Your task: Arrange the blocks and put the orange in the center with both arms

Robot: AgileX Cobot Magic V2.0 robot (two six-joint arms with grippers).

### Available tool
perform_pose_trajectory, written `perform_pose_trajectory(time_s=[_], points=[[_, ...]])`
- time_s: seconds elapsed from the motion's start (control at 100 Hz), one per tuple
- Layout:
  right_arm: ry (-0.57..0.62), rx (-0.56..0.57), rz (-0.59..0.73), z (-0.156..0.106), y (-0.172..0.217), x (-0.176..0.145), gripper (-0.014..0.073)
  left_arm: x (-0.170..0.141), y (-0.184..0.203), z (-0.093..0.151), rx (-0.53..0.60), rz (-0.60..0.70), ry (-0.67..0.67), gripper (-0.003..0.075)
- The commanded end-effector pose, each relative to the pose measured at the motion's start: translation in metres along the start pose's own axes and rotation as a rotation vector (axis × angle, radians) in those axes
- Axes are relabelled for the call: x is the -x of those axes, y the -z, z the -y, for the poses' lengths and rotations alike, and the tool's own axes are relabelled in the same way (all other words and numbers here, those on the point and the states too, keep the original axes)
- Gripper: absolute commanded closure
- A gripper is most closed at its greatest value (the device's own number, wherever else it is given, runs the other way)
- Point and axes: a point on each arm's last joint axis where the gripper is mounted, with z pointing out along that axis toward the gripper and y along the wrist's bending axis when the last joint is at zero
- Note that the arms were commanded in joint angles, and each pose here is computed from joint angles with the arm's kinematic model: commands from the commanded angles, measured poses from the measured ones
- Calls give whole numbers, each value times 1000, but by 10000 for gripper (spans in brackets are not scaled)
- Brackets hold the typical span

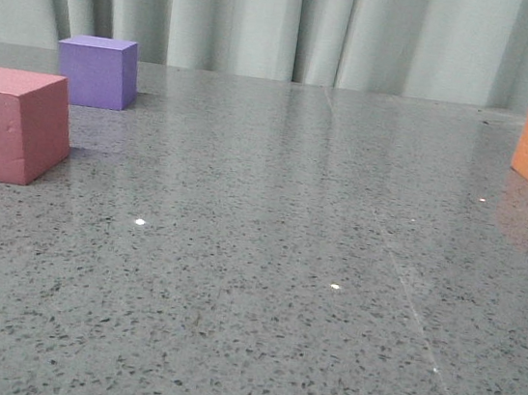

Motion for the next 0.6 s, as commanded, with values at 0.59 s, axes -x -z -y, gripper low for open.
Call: perform_pose_trajectory(time_s=[0.59], points=[[6,-13,-316,-13,-51,168,662,-10,1,1,-17,51,17,739]])
